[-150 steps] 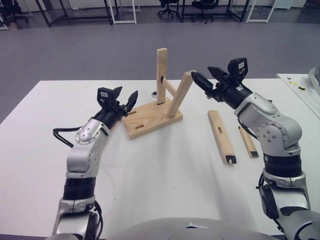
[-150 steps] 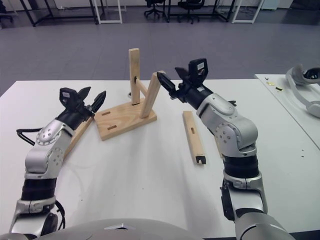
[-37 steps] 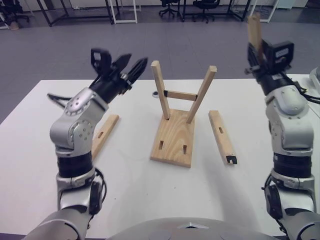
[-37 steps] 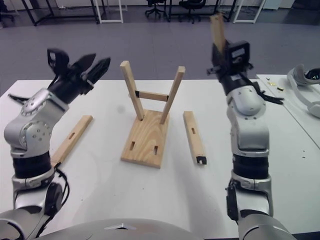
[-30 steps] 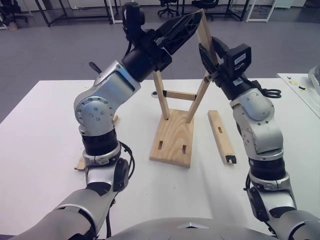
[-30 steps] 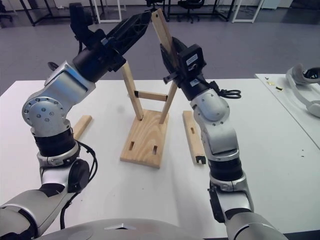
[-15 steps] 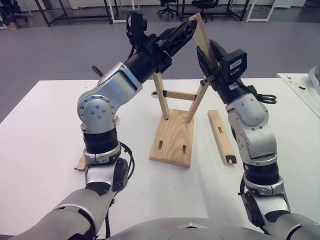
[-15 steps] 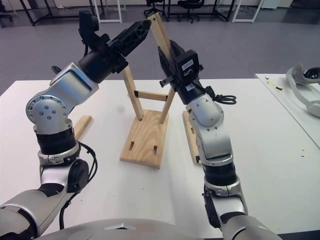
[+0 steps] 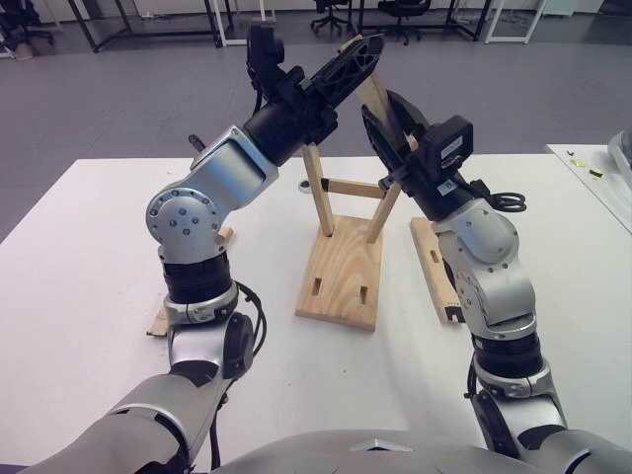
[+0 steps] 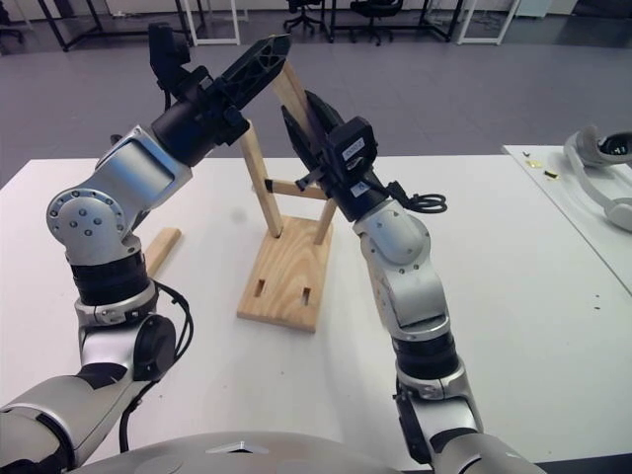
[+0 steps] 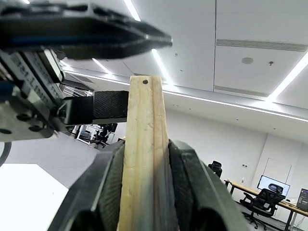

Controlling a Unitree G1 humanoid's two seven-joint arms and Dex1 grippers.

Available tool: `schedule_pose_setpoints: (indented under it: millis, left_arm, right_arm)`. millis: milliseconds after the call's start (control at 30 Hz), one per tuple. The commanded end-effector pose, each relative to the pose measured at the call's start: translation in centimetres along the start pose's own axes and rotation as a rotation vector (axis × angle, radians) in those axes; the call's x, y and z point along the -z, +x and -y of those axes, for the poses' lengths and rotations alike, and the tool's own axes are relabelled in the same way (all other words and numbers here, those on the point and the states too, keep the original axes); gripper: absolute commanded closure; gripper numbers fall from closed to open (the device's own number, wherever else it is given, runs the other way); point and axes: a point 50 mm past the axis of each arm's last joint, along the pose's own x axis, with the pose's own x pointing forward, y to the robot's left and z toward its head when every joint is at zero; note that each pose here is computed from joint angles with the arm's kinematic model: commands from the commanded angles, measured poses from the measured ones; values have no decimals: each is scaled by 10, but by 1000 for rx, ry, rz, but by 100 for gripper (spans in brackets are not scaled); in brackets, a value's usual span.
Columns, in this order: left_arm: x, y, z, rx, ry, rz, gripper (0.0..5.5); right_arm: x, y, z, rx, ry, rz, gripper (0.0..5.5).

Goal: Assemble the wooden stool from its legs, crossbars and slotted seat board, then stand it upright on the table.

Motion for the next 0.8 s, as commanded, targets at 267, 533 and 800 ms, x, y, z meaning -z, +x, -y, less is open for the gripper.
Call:
schedule_pose_setpoints:
  millis: [267, 533, 800]
  left_arm:
    - [-3, 0, -5, -38, 4, 11, 474]
    - [-3, -6, -8, -67, 15, 5, 509]
    - [-35, -67, -38, -260, 201, -26, 509]
  right_arm:
    - [-7, -3, -12, -127, 54, 63, 418]
    - [5, -4, 4, -33, 87, -52, 418]
    - [16, -14, -1, -48, 198, -150, 258]
